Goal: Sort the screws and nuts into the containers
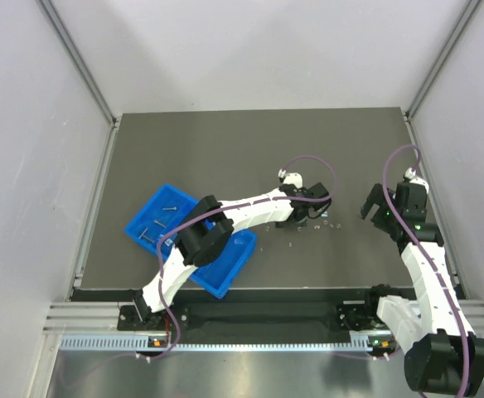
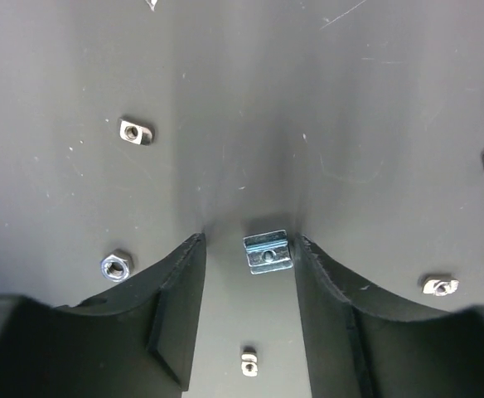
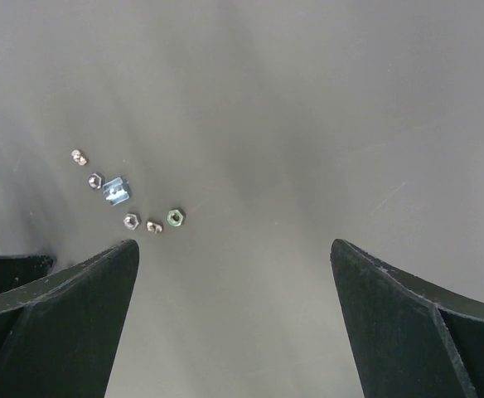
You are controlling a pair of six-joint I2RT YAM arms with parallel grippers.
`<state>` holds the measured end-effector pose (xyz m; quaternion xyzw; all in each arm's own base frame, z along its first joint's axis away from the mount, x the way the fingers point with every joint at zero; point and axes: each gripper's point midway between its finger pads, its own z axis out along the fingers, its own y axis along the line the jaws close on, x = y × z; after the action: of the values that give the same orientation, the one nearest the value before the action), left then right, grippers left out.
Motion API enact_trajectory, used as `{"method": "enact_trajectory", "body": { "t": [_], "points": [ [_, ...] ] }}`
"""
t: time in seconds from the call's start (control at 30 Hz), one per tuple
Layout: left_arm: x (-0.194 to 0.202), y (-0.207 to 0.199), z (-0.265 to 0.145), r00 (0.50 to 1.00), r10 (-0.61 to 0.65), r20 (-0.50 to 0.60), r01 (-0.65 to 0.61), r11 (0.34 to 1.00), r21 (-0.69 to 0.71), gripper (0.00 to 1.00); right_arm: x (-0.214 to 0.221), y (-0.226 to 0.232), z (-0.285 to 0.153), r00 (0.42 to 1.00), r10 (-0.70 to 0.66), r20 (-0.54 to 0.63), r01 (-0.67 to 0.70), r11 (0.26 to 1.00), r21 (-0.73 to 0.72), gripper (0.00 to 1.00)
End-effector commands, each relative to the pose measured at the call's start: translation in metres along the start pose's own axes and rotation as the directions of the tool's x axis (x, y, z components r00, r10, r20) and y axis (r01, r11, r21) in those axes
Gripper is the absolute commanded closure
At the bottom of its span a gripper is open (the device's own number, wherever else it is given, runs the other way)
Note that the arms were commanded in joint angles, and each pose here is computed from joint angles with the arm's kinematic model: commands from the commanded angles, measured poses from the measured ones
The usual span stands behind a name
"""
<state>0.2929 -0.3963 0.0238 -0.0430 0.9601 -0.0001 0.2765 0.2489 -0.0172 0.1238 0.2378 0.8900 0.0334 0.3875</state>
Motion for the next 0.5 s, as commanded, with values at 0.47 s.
{"method": "enact_trajectory", "body": {
  "t": [0.47],
  "points": [
    [-0.023,-0.003,-0.021,0.999,0.022,0.043,-0.024,0.999,0.047,0.84,-0.010,0.005,-0.001,0.999,-0.002,0.047,0.003,1.000,-0.013,0.00]
  ]
}}
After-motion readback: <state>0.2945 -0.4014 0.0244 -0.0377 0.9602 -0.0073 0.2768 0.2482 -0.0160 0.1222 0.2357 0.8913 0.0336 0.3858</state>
